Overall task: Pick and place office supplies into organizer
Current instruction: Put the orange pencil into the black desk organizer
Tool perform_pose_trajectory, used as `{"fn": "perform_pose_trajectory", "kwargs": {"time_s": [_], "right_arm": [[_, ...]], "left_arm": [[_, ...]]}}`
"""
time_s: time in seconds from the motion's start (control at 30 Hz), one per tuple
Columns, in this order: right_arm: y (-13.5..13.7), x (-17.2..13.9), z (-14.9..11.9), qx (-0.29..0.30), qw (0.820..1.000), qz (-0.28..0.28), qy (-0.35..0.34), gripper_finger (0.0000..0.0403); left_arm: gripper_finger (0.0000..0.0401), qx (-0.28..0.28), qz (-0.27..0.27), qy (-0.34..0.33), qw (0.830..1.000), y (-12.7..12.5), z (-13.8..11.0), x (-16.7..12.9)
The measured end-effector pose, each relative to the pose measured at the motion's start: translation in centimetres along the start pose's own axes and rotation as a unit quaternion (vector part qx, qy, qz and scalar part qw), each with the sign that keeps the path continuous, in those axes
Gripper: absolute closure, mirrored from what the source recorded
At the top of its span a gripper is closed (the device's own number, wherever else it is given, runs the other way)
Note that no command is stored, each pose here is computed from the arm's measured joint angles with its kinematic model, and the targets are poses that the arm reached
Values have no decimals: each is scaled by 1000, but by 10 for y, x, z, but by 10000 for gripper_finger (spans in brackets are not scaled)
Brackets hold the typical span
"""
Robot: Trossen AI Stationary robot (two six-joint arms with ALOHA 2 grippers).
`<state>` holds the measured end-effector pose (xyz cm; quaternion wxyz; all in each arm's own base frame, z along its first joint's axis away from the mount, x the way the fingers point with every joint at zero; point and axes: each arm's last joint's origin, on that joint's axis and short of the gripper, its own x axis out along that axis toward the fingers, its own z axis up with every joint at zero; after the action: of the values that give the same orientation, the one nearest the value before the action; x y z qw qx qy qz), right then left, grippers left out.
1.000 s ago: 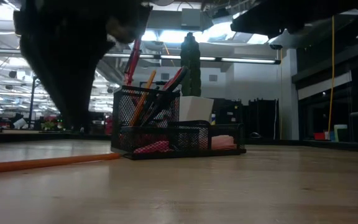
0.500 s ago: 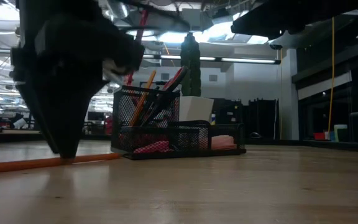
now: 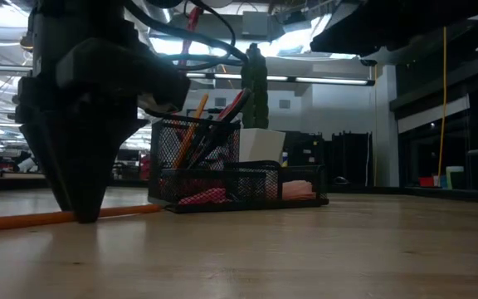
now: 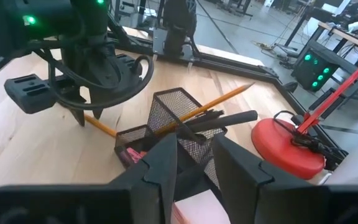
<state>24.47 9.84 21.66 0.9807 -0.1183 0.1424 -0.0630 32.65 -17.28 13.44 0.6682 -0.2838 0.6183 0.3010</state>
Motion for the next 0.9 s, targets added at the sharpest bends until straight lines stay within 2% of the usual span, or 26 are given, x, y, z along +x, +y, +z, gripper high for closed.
{"fn": "perform_pose_trajectory", "kwargs": {"time_s": [0.5, 0.9], "right_arm": [[0, 0, 0, 0, 1000, 0, 2, 295], [0, 0, -1, -1, 1000, 0, 2, 295]], "left_arm": [[345, 35, -3, 8, 999, 0, -1, 1], [353, 80, -4, 14, 997, 0, -2, 1]]}}
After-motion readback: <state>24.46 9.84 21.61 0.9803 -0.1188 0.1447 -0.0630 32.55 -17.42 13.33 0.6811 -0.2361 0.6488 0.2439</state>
